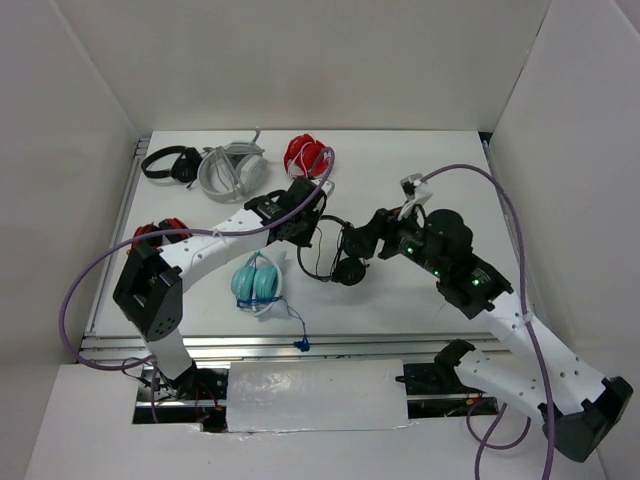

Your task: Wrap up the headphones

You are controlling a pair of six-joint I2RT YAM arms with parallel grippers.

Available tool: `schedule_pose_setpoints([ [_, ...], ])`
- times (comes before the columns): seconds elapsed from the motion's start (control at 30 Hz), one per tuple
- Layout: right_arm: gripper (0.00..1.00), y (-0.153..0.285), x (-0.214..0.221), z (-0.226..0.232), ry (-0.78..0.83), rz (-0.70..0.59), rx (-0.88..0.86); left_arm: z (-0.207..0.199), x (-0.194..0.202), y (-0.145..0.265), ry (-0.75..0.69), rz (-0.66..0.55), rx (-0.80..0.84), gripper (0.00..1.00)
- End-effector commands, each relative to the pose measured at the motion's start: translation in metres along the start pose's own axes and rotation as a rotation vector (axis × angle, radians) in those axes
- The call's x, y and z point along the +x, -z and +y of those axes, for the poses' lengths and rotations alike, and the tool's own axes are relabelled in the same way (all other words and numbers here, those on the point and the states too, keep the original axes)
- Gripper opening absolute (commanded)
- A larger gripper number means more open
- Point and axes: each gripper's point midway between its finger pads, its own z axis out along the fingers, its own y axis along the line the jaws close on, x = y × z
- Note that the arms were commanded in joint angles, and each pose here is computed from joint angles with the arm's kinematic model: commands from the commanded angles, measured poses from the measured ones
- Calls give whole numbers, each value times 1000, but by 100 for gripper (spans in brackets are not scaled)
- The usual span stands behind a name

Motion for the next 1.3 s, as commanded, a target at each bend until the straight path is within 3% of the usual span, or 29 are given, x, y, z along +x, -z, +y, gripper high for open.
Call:
schedule_pose_setpoints([
  [0.0, 71, -18, 26, 15, 5, 82, -15, -2, -29, 11, 122, -62, -5, 0],
  [0.13, 73, -49, 48, 19, -25, 134, 52, -5, -31, 13, 164, -68, 1, 0],
  [0.27, 73, -76, 51, 33, -61, 94, 56, -7, -30, 13, 189, -72, 15, 0],
  [0.43, 64, -94, 57, 39, -74, 90, 54, -6, -29, 14, 198, -76, 8, 0],
  [0.5, 56, -101, 62, 38, -74, 108, 63, -9, -28, 14, 195, -76, 29, 0],
  [0.57, 36, -108, 61, 35, -71, 109, 77, -10, -30, 17, 198, -95, 41, 0],
  [0.67, 18, -109, 44, 33, -89, 59, 72, -5, -30, 20, 193, -95, 19, 0],
  [0.83, 17, -95, 19, 23, -164, -54, 43, -5, -24, 19, 185, -92, 24, 0],
  [0.93, 0, -86, 7, 11, -219, -129, 63, -7, -20, 17, 179, -85, 37, 0],
  [1.07, 0, -71, -13, 10, -244, -238, 7, -9, -14, 14, 166, -74, 49, 0],
  [1.27, 2, -67, 1, 12, -206, -185, -61, -8, -15, 15, 168, -78, 43, 0],
])
